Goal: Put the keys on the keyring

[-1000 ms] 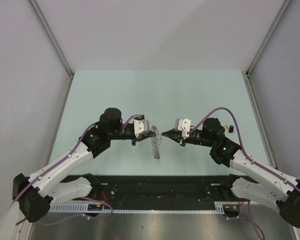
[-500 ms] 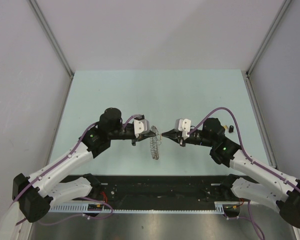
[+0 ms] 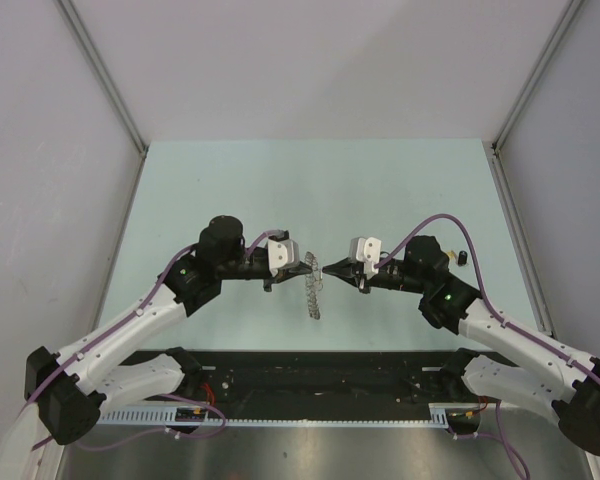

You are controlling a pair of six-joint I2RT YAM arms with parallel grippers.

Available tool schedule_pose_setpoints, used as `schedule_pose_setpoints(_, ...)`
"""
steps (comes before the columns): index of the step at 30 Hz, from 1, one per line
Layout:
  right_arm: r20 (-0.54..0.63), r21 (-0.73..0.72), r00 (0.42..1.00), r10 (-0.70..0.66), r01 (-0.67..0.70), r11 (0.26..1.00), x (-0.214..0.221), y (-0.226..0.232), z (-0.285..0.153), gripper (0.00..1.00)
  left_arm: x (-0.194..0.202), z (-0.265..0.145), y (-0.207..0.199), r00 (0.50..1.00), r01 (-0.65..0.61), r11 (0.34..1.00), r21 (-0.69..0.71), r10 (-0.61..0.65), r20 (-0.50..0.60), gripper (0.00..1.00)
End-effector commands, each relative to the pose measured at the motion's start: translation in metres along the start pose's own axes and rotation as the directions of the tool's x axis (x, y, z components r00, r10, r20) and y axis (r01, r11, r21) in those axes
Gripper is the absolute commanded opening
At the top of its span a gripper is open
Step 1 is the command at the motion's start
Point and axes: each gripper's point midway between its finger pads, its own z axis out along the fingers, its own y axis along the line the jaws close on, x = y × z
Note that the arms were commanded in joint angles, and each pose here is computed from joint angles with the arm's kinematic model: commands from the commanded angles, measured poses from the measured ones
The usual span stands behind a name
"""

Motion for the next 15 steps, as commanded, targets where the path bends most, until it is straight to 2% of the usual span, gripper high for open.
schedule_pose_setpoints(1,0.035,0.032,0.999,-0.022,0.021,0.999,-0.0119,-0.007,-0.0028,0.0,-0.0273,-0.0052,0.0028,0.994,-0.087,0.996,-0.013,0.088,0.067,0.0)
schedule_pose_setpoints(15,0.027,0.044,0.999,-0.021,0.02,0.999,-0.011,-0.0086,-0.0051,0.0,-0.0258,-0.0062,0.0094,0.995,-0.086,0.995,-0.052,0.089,0.055,0.0)
